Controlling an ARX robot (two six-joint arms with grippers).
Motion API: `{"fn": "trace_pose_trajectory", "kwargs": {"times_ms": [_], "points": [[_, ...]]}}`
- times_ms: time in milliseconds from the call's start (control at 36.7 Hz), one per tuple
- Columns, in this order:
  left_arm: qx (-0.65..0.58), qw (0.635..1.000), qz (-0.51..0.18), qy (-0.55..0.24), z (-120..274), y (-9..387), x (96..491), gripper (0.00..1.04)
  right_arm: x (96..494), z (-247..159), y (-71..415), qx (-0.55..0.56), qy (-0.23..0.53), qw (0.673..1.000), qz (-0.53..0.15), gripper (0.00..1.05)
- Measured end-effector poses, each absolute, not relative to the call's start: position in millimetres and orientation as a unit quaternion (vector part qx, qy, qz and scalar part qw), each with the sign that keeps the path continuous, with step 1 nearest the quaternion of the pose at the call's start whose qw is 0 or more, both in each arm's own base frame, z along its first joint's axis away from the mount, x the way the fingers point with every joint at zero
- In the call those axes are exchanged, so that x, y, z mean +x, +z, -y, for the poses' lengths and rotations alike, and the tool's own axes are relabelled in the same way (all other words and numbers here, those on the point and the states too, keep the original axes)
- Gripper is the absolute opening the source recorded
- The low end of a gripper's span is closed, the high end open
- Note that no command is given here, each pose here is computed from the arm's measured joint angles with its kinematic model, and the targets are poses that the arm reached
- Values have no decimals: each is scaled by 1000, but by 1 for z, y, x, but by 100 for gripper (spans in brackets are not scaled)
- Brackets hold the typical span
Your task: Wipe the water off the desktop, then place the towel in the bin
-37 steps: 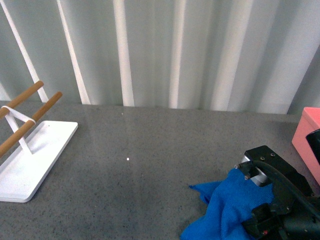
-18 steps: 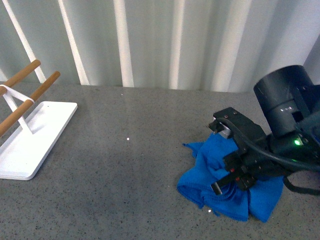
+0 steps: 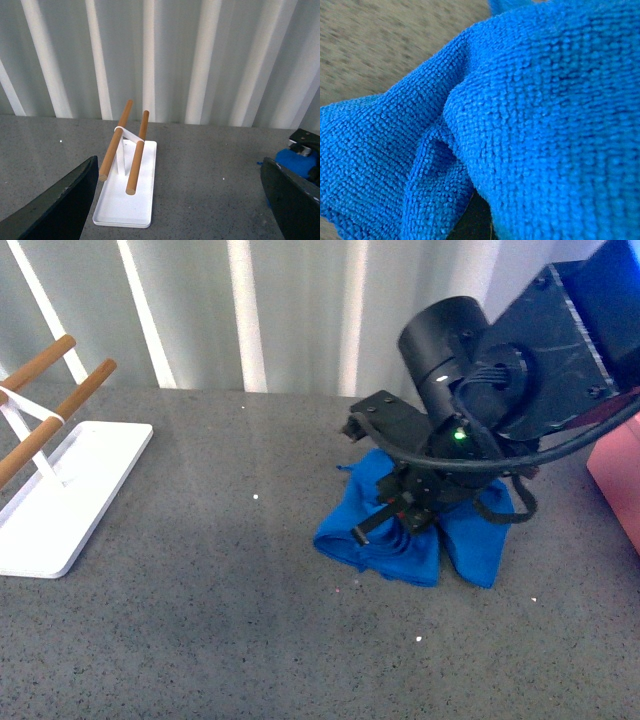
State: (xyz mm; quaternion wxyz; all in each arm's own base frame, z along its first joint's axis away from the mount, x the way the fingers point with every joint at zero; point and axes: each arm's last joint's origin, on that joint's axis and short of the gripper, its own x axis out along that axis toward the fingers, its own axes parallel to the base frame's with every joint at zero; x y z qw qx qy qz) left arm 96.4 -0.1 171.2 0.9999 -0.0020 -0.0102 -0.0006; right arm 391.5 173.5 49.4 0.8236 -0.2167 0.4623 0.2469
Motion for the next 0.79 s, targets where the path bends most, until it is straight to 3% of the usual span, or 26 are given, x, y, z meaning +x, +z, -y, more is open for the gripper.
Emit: {"fn": "trace_pose_trajectory", "kwargs": {"times_ms": [245, 381, 545, 626, 790], "points": [[-2, 1000, 10, -1, 0, 171, 96, 98, 354, -240, 43, -210, 329, 804, -448, 4], [-2, 1000, 10, -1, 0, 171, 96, 98, 326, -257, 42, -200, 359, 796, -444, 4], [-2, 1000, 10, -1, 0, 171, 96, 98, 312, -240, 49, -187, 326, 820, -432, 4], [-2, 1000, 10, 0, 0, 171, 96, 98, 310, -218, 63, -226, 276, 845, -398, 4], [-2, 1000, 10, -1, 0, 171, 96, 98, 313, -192, 136, -296, 239, 872, -307, 4]]}}
